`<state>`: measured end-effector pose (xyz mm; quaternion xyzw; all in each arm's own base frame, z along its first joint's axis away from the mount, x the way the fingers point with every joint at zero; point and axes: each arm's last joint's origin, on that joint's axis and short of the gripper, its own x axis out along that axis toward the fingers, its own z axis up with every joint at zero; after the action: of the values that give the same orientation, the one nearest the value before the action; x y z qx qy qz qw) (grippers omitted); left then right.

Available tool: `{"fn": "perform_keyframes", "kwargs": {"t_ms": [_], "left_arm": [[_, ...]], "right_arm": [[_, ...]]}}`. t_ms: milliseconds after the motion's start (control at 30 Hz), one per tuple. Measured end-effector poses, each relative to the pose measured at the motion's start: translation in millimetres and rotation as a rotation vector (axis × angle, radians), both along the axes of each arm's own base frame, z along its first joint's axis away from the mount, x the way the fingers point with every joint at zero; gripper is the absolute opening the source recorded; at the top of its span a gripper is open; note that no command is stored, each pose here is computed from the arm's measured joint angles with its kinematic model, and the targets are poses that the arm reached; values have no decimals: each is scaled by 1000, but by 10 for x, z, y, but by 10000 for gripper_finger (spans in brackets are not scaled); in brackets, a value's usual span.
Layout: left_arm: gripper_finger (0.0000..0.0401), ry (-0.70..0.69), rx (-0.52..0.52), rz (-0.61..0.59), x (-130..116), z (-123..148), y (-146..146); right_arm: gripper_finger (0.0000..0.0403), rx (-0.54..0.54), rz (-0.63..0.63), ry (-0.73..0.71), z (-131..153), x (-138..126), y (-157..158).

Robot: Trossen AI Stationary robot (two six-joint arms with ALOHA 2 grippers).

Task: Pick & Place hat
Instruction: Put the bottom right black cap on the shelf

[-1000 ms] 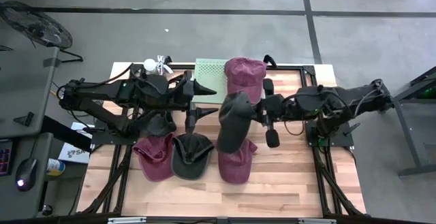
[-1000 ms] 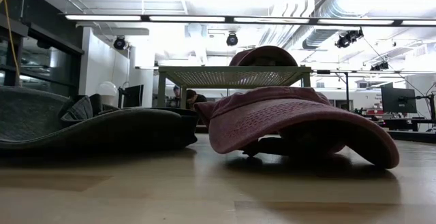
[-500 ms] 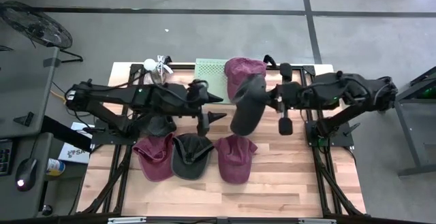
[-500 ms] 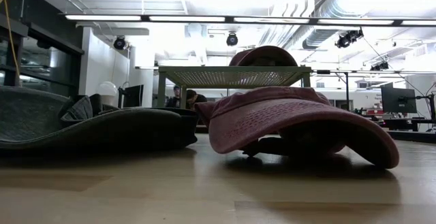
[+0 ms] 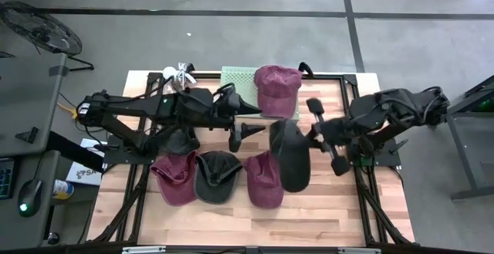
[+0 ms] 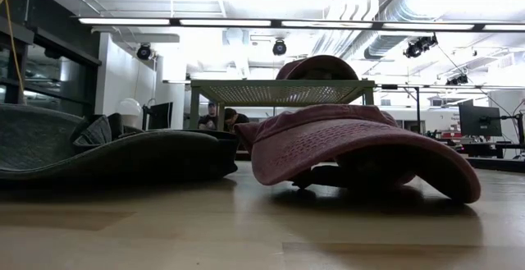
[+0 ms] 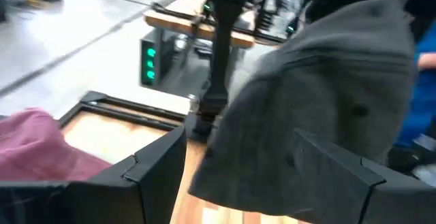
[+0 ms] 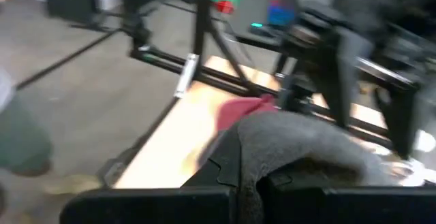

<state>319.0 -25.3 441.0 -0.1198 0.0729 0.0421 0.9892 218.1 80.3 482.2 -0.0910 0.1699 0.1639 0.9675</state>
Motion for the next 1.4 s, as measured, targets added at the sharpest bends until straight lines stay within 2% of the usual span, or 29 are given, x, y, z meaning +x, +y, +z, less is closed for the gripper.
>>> {"fn": "perform_keyframes", "kwargs": {"t_ms": [267,433,633,867,1167,1400], "left_arm": [[261,33,-12,-250,154,-125,203],[261,-70,10,-370,263,-91,260],[261,-108,8,-435,372,-146,302],[261,-131,15,-443,497,-219,305],[261,-209,20,-518,488,-142,277],[261,-245,19,-515,486,-105,276]], "right_arm": [[0,43,112,-15,26,-16,70],[0,63,139,-21,38,-17,81],[0,87,153,-13,41,-18,85],[0,89,159,-15,43,-19,88],[0,89,159,-14,43,-19,87],[0,90,165,-8,32,-1,96]]}}
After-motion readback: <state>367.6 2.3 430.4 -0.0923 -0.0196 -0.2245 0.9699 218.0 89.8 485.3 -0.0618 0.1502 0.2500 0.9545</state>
